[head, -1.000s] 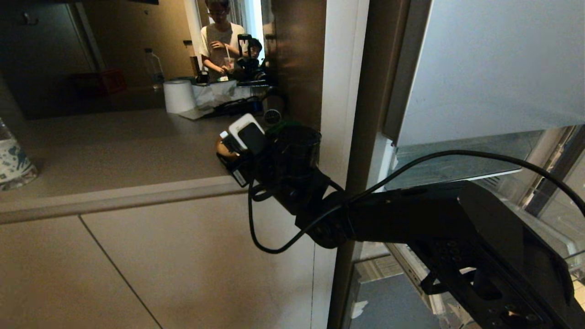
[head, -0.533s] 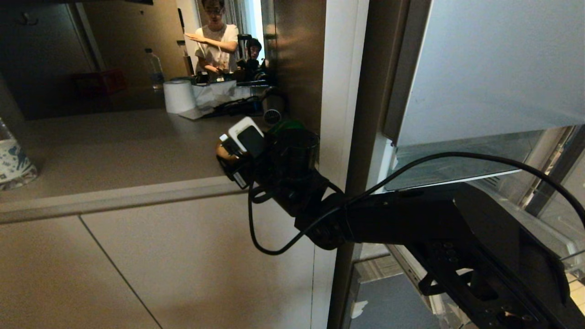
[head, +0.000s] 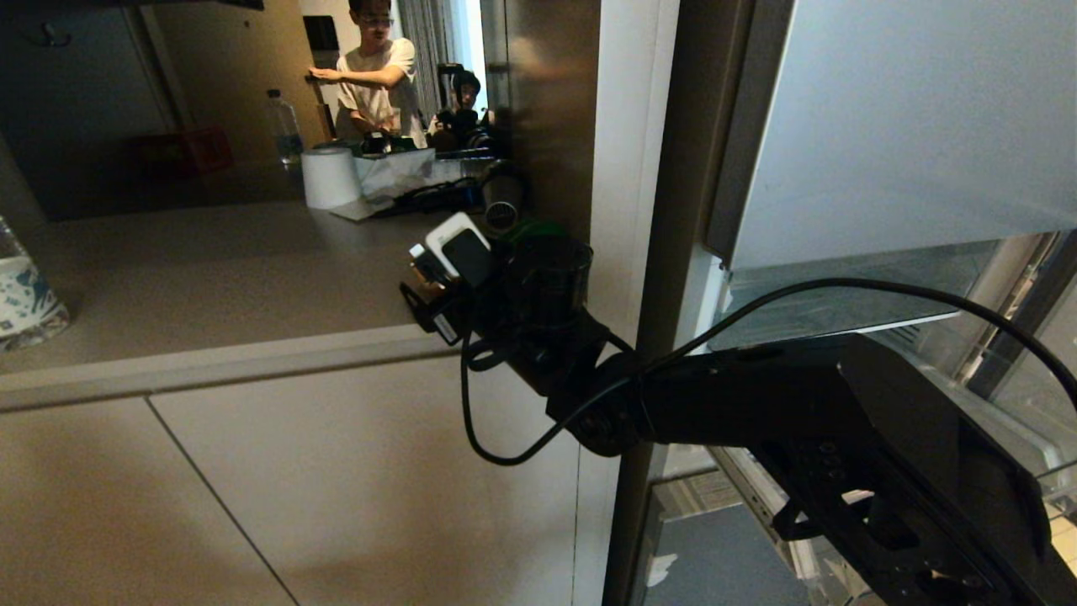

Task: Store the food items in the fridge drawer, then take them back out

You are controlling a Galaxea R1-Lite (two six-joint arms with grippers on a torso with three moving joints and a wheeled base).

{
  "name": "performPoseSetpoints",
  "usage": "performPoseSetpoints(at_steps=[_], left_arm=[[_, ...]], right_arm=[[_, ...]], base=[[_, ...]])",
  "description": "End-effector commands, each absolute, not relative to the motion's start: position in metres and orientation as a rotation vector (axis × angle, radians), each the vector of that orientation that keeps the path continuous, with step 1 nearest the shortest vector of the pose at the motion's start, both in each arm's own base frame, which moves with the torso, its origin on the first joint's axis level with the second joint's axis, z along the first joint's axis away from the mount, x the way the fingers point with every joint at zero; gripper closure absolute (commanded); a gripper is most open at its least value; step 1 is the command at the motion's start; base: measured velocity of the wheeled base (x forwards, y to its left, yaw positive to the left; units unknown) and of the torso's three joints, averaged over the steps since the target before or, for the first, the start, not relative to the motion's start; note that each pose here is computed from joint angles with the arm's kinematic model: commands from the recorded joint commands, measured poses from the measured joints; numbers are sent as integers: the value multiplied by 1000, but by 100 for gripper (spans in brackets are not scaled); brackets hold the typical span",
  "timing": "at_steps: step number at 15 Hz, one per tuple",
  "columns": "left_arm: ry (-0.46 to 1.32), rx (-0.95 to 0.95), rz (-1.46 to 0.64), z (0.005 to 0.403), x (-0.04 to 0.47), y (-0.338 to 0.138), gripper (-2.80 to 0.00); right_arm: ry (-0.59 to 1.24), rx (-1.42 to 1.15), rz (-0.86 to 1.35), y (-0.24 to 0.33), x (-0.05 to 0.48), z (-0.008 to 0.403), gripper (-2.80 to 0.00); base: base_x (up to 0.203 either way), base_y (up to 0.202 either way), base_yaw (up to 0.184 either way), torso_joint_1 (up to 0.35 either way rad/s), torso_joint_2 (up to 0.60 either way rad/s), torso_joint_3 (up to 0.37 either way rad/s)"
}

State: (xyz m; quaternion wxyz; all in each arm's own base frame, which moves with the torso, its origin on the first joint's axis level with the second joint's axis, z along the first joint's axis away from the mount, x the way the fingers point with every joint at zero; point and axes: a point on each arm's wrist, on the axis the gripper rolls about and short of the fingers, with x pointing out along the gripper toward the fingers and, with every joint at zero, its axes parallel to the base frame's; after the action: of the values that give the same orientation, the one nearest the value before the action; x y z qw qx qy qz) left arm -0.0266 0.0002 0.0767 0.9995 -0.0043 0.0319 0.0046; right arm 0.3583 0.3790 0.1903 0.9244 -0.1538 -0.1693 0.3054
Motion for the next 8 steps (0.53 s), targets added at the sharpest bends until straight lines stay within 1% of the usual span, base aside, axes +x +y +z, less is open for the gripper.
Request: performPoseSetpoints(at_steps=[1, 8], left_arm=[[64, -9, 9, 77, -27, 0, 0], [64, -9, 9, 77, -27, 0, 0]], right_arm=[[-350, -318, 619, 377, 360, 191, -280], [-359, -313, 625, 379, 356, 195, -280]], base=[[0, 0, 0, 0, 0, 0], [0, 0, 0, 0, 0, 0]])
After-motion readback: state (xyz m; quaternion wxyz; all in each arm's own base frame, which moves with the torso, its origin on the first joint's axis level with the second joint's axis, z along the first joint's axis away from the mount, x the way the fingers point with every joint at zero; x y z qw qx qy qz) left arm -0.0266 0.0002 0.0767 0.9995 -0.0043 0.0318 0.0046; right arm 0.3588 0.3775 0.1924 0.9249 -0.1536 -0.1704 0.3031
